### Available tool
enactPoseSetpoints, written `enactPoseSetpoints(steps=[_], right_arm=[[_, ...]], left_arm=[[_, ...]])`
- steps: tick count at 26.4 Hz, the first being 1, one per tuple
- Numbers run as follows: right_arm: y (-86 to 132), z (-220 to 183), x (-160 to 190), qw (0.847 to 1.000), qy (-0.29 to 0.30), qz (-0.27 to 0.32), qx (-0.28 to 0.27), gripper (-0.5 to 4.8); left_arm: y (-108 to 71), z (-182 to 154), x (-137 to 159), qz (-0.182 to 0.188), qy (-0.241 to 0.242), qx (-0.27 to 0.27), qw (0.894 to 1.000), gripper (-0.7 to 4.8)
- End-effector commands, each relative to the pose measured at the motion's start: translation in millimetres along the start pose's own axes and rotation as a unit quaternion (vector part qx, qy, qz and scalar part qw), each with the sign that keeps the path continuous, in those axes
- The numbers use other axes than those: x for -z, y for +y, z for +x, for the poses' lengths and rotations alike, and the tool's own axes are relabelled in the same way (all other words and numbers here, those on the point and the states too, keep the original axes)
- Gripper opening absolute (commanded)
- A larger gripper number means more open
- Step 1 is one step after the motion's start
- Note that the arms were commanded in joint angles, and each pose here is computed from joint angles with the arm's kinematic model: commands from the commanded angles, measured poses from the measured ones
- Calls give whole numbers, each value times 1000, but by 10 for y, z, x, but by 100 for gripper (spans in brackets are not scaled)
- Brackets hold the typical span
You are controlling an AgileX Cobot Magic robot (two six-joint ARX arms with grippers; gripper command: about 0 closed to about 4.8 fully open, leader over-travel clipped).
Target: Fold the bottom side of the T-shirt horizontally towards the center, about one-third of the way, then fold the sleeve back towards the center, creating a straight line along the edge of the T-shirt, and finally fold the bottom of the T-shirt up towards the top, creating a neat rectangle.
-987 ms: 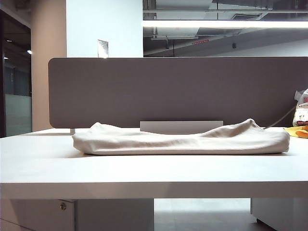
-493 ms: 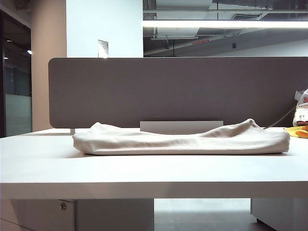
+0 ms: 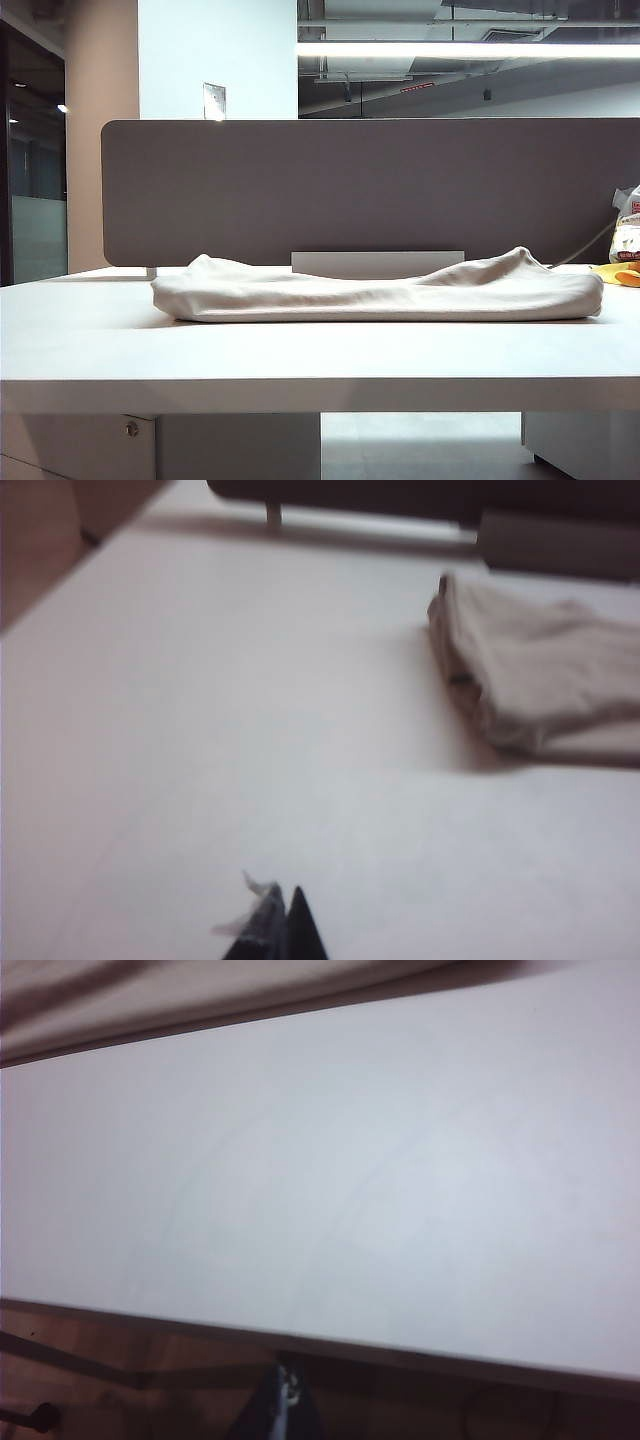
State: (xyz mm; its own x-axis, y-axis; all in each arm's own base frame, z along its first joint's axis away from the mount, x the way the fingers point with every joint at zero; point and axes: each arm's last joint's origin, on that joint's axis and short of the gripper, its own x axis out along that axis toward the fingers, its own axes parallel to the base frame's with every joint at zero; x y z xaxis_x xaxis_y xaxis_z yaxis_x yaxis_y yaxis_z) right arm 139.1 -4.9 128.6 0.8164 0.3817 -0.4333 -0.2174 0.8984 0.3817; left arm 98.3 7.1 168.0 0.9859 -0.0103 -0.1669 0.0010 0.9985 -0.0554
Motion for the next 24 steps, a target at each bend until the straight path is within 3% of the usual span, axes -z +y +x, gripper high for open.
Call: enactPoseSetpoints(steps=[1, 14, 24], right_arm=[[4, -2, -24, 1000, -8, -4, -2, -6], [4, -1, -23, 1000, -8, -4, -2, -6], [4, -1, -23, 1000, -8, -5, -2, -6]], left_arm=[[-13, -6, 54, 8, -18, 17, 1000, -6], [-65, 5, 156, 11, -17, 71, 997, -6], [-94, 10, 184, 16, -5, 28, 999, -6]])
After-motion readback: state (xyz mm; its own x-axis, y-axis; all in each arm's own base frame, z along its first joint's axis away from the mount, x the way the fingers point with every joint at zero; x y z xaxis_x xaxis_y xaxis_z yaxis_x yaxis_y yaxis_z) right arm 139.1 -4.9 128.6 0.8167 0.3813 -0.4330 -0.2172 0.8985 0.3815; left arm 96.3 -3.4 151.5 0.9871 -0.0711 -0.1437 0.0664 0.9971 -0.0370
